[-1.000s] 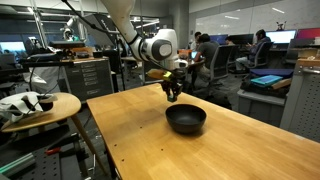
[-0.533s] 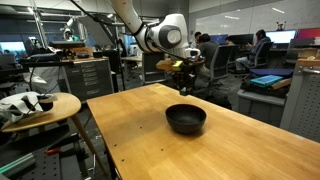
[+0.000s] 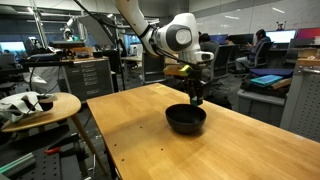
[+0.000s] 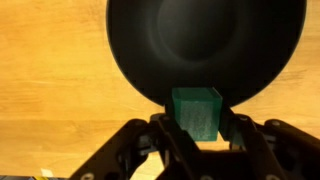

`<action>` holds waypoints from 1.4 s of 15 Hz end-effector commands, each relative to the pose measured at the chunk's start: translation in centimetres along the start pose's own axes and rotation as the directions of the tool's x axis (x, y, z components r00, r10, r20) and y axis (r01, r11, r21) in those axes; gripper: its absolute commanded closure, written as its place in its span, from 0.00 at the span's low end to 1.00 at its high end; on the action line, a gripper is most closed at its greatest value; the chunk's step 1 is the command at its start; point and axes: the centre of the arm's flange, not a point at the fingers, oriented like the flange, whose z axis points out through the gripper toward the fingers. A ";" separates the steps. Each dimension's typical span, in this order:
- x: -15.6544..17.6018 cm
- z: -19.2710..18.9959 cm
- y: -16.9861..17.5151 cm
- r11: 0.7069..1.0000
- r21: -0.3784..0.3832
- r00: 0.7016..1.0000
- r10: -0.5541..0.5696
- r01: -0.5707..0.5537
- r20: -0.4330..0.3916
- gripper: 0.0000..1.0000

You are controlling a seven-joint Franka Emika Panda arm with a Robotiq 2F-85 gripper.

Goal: Put the block in the bowl

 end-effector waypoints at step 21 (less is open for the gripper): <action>-4.4 1.3 2.7 0.995 0.012 0.993 0.095 -0.096 0.068 0.00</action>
